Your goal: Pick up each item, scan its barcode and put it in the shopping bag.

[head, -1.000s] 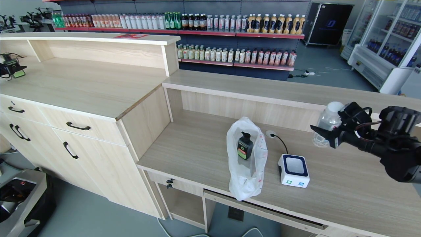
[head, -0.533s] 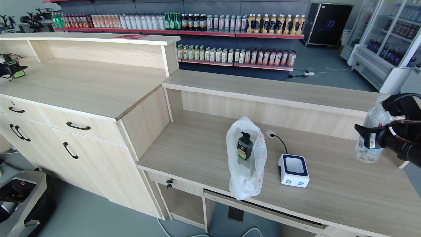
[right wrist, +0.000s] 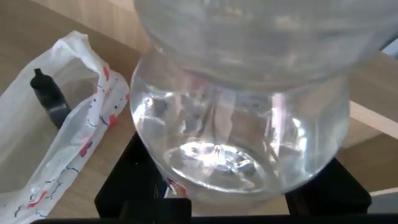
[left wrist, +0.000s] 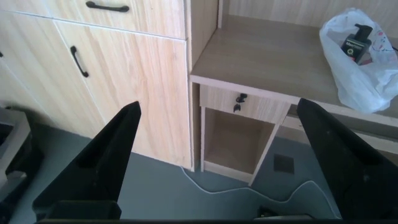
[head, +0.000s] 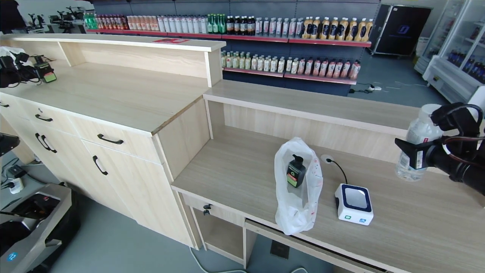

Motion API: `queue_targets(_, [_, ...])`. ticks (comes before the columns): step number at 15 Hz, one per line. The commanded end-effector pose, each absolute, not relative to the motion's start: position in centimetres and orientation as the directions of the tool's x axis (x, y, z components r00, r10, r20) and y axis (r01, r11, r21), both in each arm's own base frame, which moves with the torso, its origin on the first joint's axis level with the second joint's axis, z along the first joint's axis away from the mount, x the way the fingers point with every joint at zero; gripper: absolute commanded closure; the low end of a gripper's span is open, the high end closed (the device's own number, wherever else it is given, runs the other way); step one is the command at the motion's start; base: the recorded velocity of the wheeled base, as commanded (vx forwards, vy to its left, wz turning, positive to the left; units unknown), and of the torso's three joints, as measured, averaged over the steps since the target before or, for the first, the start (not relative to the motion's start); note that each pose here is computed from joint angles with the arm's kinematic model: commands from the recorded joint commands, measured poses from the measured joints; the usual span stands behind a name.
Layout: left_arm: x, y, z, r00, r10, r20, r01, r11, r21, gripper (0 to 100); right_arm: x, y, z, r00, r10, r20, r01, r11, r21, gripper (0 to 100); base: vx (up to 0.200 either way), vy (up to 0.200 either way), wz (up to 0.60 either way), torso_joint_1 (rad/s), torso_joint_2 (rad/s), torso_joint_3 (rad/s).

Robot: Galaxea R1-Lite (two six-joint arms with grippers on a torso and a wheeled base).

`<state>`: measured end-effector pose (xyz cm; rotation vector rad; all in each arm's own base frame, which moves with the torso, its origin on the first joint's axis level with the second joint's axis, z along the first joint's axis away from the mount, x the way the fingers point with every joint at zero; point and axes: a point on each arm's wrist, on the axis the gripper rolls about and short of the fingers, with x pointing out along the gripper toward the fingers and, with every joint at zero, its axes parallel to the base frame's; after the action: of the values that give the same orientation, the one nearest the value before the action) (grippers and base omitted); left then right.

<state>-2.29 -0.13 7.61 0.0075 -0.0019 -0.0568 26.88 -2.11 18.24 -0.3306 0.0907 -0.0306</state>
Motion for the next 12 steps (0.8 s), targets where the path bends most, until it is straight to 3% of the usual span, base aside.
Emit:
queue_targets(1, [-2.3, -0.1, 7.6, 0.998, -0.057, 0.002, 0.057, 0.998, 0.008, 0, 27.4, -1.1, 17.7, 0.995, -0.007, -0.095, -0.024, 0.945, -0.326, 100, 0.0, 0.0, 0.6, 0.002, 0.01, 0.012])
queue_targets(3, [-2.3, -0.1, 7.6, 0.998, -0.057, 0.002, 0.057, 0.998, 0.006, 0, 28.1, 0.5, 16.9, 0.993, 0.052, -0.103, -0.084, 0.939, -0.333, 100, 0.0, 0.0, 0.6, 0.002, 0.01, 0.007])
queue_targets(6, [-2.3, -0.1, 7.6, 0.998, -0.057, 0.002, 0.057, 0.998, 0.006, 0, 30.4, 1.8, 13.2, 0.931, 0.313, -0.186, -0.354, 0.896, -0.267, 100, 0.0, 0.0, 0.0, 0.0, 0.0, 0.0])
queue_targets(12, [-2.3, -0.1, 7.6, 0.998, -0.057, 0.002, 0.057, 0.998, 0.006, 0, 33.3, 1.9, 6.3, 0.869, 0.402, -0.288, -0.466, 0.86, -0.205, 100, 0.0, 0.0, 0.0, 0.0, 0.0, 0.0])
